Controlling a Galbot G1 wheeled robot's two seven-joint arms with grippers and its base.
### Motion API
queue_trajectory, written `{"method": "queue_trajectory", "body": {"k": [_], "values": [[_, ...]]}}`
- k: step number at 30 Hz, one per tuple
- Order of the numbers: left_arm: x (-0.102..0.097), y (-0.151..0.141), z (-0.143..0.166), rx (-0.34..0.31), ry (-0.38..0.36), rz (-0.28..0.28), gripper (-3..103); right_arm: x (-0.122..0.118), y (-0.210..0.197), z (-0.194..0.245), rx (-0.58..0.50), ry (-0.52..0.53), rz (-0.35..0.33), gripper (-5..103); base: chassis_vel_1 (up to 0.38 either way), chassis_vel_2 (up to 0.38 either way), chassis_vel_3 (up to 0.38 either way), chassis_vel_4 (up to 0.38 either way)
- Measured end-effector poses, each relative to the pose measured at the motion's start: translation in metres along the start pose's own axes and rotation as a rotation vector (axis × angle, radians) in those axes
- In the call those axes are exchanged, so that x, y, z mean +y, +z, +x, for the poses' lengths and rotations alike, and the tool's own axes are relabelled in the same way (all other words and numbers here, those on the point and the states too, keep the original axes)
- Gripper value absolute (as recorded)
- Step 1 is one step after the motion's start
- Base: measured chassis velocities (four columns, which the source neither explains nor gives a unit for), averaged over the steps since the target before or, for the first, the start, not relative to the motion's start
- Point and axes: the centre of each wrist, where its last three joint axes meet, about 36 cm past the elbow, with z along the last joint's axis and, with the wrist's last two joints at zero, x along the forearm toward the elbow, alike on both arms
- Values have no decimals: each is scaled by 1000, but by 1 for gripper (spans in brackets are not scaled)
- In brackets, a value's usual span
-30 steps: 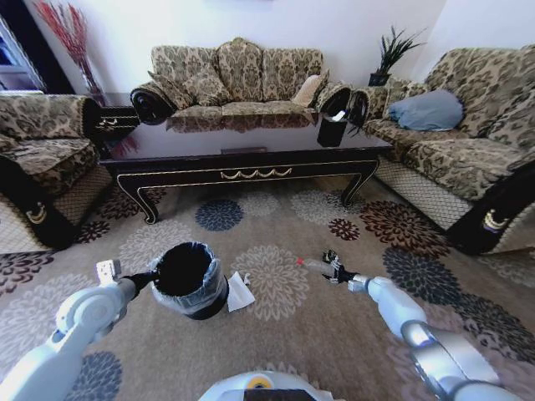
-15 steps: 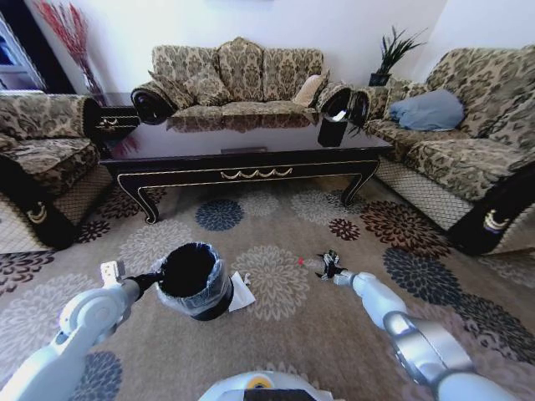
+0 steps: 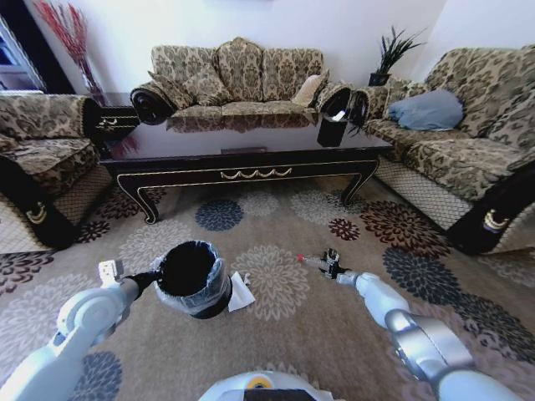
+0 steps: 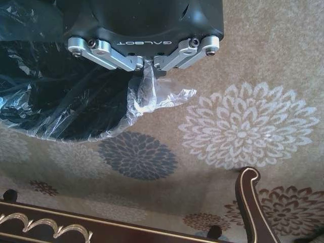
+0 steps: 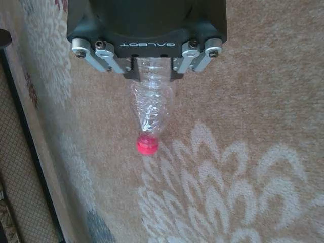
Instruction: Move to the front of the table and pick up the trash from the floor, then place it into the trash bin.
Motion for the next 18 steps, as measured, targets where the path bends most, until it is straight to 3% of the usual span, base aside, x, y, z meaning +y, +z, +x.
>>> {"method": "queue_trajectory", "body": {"k": [1, 4, 7, 9, 17, 18], "values": [[0, 0, 0, 0, 0, 0, 4, 0, 0, 0, 0, 0, 0, 34, 0, 0, 0, 0], [0, 0, 2, -3, -1, 3, 4, 2, 3, 3, 7, -8, 3, 18, 0, 0, 0, 0], [-1, 1, 3, -3, 2, 1, 4, 2, 5, 5, 6, -7, 5, 13, 0, 0, 0, 0], [-2, 1, 4, -5, 5, 0, 4, 2, 9, 9, -2, -2, 9, 3, 0, 0, 0, 0], [-5, 1, 5, -7, 9, -3, 4, 4, 21, 22, -24, 27, 3, 0, 0, 0, 0, 0], [-5, 0, 6, -8, 11, -4, 4, 4, 22, 23, -23, 30, -2, 5, 0, 0, 0, 0]]}}
